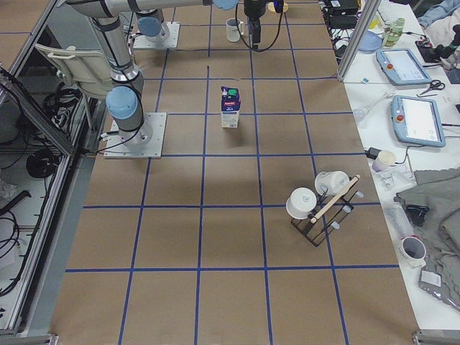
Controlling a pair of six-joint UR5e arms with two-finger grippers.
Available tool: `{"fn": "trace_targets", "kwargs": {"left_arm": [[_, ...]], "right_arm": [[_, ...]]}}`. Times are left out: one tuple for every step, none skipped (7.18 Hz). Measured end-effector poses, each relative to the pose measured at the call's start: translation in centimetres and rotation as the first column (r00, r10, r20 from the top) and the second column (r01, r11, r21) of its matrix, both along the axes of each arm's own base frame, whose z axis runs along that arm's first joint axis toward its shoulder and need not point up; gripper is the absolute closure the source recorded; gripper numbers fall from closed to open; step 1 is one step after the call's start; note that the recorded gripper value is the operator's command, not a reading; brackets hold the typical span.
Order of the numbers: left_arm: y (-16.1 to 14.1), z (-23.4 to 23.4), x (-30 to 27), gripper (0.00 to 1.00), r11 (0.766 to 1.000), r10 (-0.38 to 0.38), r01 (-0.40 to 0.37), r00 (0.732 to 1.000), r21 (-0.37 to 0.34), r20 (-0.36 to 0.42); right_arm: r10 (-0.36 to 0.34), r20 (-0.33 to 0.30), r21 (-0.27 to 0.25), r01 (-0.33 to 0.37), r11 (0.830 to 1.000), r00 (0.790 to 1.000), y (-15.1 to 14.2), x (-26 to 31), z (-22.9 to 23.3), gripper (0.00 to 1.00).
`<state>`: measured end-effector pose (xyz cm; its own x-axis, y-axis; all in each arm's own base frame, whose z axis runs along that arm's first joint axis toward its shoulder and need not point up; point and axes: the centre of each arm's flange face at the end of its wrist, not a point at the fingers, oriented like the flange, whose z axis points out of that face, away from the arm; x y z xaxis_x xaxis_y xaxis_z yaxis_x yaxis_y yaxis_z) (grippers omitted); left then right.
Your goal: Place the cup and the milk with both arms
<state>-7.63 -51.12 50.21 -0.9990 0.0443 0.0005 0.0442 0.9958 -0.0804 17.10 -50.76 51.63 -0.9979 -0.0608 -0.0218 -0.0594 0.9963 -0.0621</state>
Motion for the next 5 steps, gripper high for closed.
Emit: {"fn": "trace_targets", "kwargs": {"left_arm": [[-0.4, -0.4, 1.0, 0.0, 1.0, 0.019, -0.019, 1.0, -0.005, 0.002], [-0.7, -1.6, 2.6, 0.0, 0.999, 0.049, -0.049, 0.999, 0.012, -0.002], [-0.8, -3.9, 4.7, 0.0, 0.995, 0.087, -0.086, 0.996, 0.054, -0.012], [-0.7, -6.9, 6.7, 0.0, 0.989, 0.111, -0.109, 0.994, 0.099, -0.018], [-0.4, -10.5, 8.2, 0.0, 0.984, 0.12, -0.116, 0.992, 0.136, -0.022]], "right_arm": [[0.0, -0.001, 0.003, 0.0, 1.0, 1.0, 0.0, -0.1, -0.1, 0.0], [0.003, -0.002, 0.004, -0.003, 1.0, 1.0, 0.0, -0.1, -0.2, 0.0], [0.007, -0.002, 0.003, -0.007, 1.0, 1.0, -0.1, -0.1, -0.2, 0.0], [0.011, -0.007, -0.001, -0.011, 1.0, 1.0, -0.1, -0.1, -0.2, 0.0], [0.012, -0.016, -0.003, -0.012, 1.0, 1.0, -0.1, -0.2, -0.1, 0.0]]}}
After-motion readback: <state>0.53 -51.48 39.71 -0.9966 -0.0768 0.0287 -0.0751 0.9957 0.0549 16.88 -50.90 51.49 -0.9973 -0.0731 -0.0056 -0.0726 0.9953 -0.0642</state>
